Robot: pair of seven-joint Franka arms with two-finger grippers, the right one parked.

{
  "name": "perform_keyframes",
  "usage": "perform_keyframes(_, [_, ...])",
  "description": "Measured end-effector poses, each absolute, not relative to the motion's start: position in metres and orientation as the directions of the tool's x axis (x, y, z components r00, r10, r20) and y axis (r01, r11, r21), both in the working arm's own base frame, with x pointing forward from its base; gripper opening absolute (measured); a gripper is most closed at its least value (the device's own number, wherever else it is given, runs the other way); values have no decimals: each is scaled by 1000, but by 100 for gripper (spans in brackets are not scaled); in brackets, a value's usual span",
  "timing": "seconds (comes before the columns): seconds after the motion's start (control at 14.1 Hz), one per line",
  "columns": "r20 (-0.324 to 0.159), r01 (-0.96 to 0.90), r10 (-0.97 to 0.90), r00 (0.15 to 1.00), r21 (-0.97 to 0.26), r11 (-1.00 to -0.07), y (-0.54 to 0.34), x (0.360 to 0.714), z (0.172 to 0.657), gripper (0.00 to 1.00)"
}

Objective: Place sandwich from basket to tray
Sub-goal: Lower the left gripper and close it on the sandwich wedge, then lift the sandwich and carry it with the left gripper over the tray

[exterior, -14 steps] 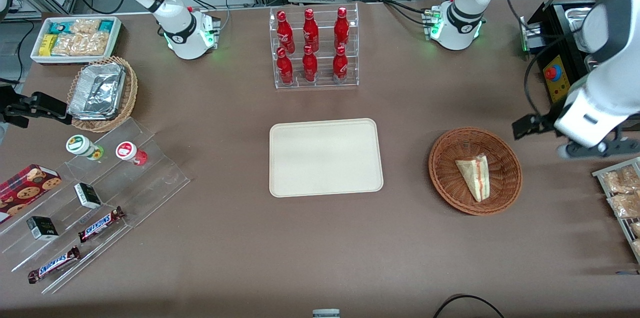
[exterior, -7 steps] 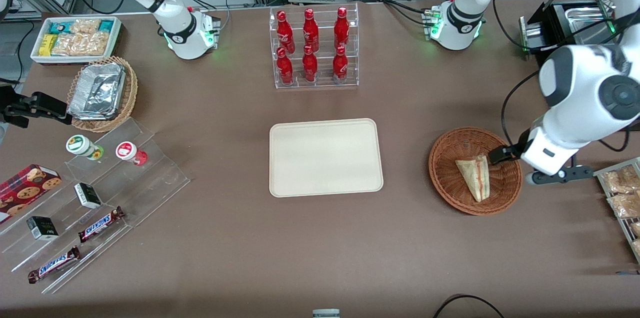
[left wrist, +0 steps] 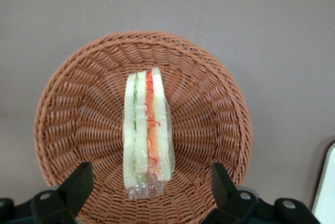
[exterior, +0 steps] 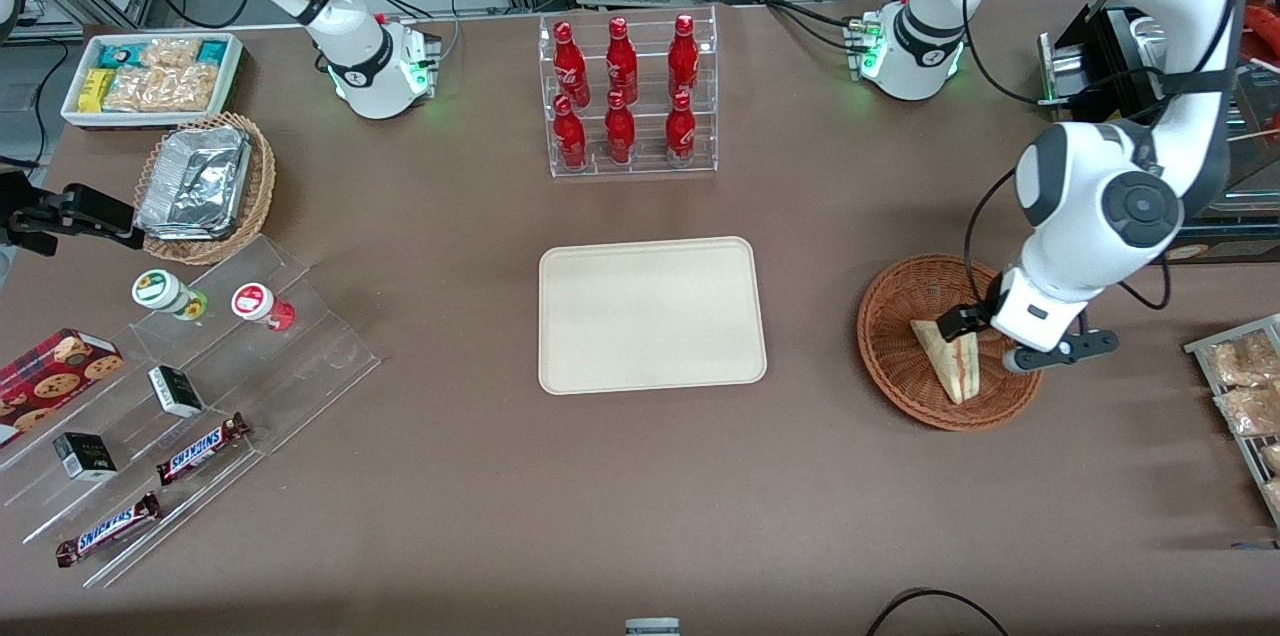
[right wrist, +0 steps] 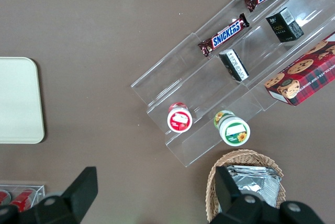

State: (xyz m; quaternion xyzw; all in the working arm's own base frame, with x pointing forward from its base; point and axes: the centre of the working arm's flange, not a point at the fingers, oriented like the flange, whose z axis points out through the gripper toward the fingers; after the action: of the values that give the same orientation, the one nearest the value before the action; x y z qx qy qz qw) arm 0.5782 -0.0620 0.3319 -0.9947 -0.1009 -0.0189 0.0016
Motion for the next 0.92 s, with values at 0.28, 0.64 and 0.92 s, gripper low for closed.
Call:
perform_keyframes(0.28, [21,204,204,979,-4,-979,-59,566,305,100])
perform_keyframes(0.64, [6,208,207,978,-7,-978,-57,566,281,100])
perform_keyframes(0.92, [-12,209,209,978,-13,-978,-56,566,265,100])
